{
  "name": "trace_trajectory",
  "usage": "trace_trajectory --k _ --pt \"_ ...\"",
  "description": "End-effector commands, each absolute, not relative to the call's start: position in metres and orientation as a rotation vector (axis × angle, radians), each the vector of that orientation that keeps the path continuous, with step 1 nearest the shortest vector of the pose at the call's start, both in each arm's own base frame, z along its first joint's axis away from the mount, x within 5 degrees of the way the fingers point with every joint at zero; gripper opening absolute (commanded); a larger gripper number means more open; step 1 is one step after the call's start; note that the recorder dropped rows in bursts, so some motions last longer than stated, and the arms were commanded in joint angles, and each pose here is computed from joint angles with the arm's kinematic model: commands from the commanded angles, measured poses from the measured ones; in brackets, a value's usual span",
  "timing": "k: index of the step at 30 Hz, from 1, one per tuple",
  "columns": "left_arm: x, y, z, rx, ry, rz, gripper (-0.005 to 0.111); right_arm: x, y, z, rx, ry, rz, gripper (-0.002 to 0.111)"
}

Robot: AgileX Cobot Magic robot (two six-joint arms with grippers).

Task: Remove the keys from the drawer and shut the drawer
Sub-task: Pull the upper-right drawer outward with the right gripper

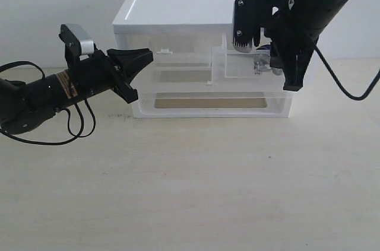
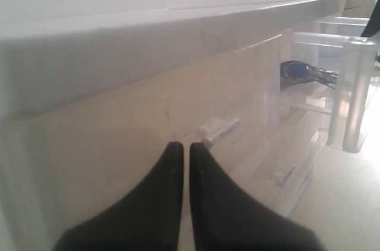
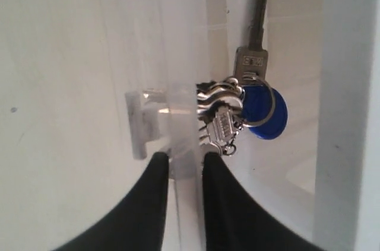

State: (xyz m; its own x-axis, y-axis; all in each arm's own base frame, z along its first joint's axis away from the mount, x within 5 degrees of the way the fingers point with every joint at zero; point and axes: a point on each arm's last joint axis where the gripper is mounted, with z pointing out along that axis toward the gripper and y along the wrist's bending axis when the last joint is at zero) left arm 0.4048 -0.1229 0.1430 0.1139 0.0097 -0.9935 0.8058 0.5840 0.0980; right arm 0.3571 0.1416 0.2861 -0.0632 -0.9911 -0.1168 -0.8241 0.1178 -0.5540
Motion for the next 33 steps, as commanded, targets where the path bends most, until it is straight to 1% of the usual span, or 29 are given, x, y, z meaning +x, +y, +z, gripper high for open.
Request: trace_trajectory --k 1,10,13,19,24,28,33 --pt "0.409 -0.121 0.143 0.735 1.369 -0.664 0.004 0.346 0.137 0.279 -1.873 2.036 -0.427 0.0" --pt "0.41 -0.121 0.143 0.721 1.369 -0.661 0.004 0.316 0.14 0.306 -1.904 2.009 -0.191 0.0" --pt "0.409 -0.123 0.143 0.725 1.368 -0.664 0.004 0.306 0.136 0.31 -1.942 2.054 -0.156 0.0" --pt "0.406 -0.133 0.14 0.755 1.358 -0.67 0.004 0.295 0.143 0.31 -1.932 2.116 0.044 0.0" --pt "0.405 -0.141 0.135 0.761 1.351 -0.653 0.004 0.295 0.143 0.31 -1.913 2.129 0.059 0.0" --pt "0.408 -0.144 0.139 0.741 1.335 -0.651 0.004 0.295 0.143 0.311 -1.909 2.128 0.052 0.0" --pt "0.423 -0.152 0.14 0.745 1.453 -0.573 0.004 0.296 0.144 0.311 -1.888 2.13 0.048 0.0"
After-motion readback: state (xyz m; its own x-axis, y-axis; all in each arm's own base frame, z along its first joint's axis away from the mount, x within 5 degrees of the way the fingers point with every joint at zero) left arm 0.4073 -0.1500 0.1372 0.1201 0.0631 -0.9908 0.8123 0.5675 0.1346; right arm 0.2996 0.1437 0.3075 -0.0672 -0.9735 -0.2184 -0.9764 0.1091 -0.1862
